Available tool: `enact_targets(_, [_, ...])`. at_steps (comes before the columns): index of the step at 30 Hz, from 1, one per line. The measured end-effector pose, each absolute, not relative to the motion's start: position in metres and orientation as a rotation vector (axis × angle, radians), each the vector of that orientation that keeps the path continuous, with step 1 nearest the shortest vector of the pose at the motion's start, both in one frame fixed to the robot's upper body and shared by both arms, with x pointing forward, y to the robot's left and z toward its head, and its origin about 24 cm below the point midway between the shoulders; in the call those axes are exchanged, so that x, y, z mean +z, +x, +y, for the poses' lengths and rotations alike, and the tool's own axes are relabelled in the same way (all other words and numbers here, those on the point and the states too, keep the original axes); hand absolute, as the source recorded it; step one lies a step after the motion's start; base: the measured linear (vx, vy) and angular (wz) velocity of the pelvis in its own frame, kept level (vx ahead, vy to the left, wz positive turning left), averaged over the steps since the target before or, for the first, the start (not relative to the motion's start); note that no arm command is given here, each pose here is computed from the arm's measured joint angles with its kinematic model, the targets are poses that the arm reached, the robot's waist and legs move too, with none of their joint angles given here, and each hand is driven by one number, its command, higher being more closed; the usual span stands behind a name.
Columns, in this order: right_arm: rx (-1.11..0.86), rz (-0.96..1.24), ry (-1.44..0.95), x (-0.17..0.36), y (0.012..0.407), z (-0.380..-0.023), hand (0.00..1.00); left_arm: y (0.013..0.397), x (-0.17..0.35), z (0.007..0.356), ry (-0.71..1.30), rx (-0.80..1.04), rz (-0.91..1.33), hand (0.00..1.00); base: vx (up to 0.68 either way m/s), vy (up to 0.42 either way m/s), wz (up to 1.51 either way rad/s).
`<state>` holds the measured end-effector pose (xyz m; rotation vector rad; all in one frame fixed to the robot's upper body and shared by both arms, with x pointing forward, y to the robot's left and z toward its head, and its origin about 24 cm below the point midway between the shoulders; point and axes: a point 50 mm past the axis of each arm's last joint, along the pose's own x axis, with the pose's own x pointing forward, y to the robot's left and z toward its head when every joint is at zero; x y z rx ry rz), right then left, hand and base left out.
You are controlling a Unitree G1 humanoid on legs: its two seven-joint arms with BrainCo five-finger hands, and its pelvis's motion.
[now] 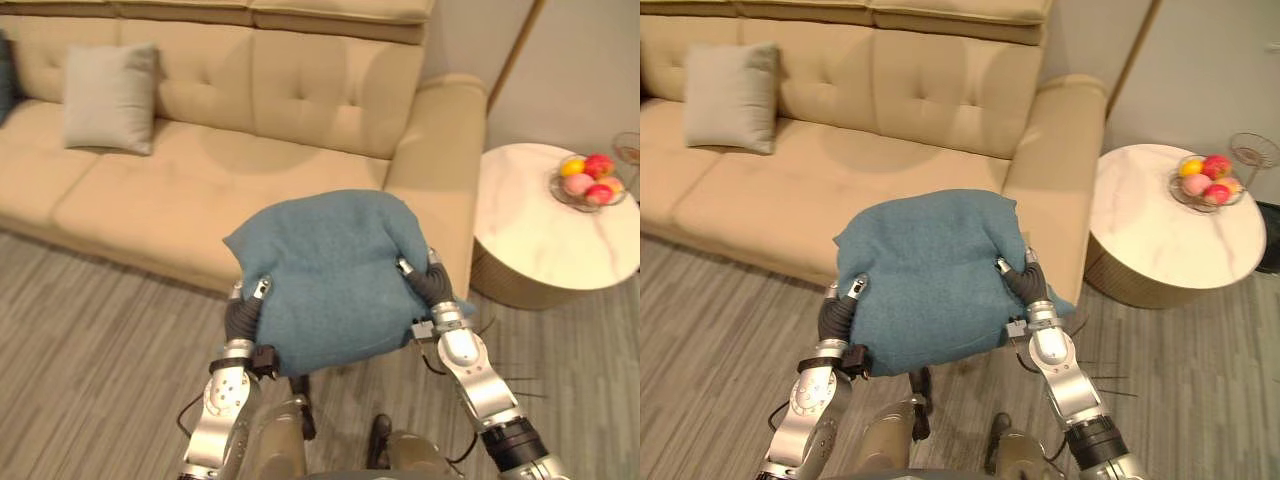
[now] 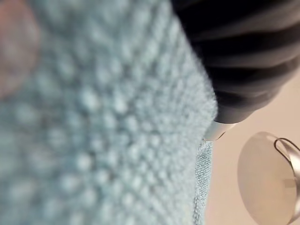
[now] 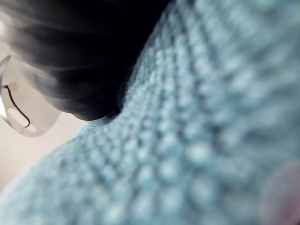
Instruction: Pick up cushions and gather them together orderly.
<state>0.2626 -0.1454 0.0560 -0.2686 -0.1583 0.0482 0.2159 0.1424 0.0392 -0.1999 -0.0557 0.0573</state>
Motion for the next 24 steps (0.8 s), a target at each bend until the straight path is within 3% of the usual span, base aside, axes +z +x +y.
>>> enact_targets(14, [0.035, -0.153, -0.201, 0.055, 0.260, -0.138, 1.00, 0.213, 0.027, 0.149, -0.175, 0.049, -0.003, 1.00, -0.03, 0.160, 0.17])
enact_targets(24, [0.054, -0.116, -0.213, 0.047, 0.257, -0.140, 1.00, 0.209, 0.021, 0.151, -0.155, 0.029, 0.024, 1.00, 0.21, 0.039, 0.45])
